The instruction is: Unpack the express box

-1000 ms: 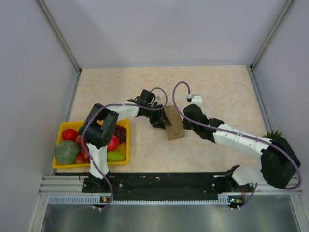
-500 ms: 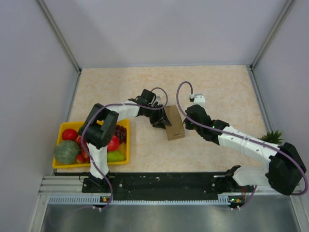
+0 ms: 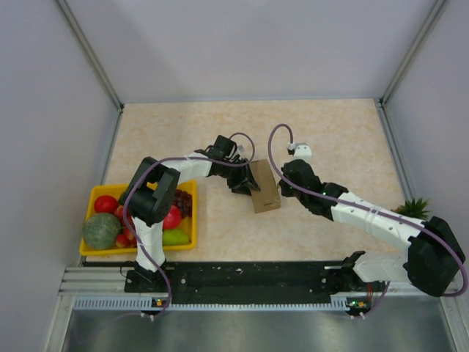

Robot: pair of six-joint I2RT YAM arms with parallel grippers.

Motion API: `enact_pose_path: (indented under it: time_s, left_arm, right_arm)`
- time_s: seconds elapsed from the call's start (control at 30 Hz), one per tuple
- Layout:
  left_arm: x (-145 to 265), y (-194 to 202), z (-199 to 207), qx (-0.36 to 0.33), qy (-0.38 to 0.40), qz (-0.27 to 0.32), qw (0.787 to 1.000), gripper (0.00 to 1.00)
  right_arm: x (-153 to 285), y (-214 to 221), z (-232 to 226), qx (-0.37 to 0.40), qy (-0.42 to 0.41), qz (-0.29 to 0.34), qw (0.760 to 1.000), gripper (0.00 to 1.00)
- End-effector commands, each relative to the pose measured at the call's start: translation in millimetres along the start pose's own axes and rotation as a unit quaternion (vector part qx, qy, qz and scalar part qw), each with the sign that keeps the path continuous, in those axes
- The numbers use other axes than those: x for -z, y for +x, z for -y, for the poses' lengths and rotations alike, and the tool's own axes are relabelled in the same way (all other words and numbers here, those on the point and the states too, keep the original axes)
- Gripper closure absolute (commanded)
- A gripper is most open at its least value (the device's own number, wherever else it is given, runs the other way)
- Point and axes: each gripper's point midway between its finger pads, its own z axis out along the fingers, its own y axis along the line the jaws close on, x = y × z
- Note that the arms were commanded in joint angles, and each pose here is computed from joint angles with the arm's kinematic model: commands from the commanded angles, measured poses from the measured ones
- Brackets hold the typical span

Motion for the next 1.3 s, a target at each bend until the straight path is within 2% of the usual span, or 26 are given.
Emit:
enact_pose_path:
  time_s: [0.0, 0.33, 0.67, 1.27]
  left_arm:
    - [-9.0, 14.7, -77.8, 0.022, -0.143, -0.007, 0.989, 0.69]
    - [-9.8, 16.6, -83.0, 0.018, -0.151, -0.012, 0.988, 0.8]
    - [-10.3, 18.0, -85.3, 0.019, -0.154, -0.014, 0.988, 0.85]
    - [-10.9, 18.6, -86.2, 0.023, -0.154, -0.014, 0.988, 0.85]
  right_arm:
    - [6.7, -3.0, -3.1, 0.0, -0.011, 0.006, 1.0, 1.0]
    - [7.6, -29.0, -10.4, 0.001, -0.012, 0.037, 0.999, 1.0]
    - [7.5, -48.7, -17.8, 0.0, -0.018, 0.064, 0.998, 1.0]
    - [-17.2, -34.7, -16.6, 0.018, 0.003, 0.048, 0.999, 1.0]
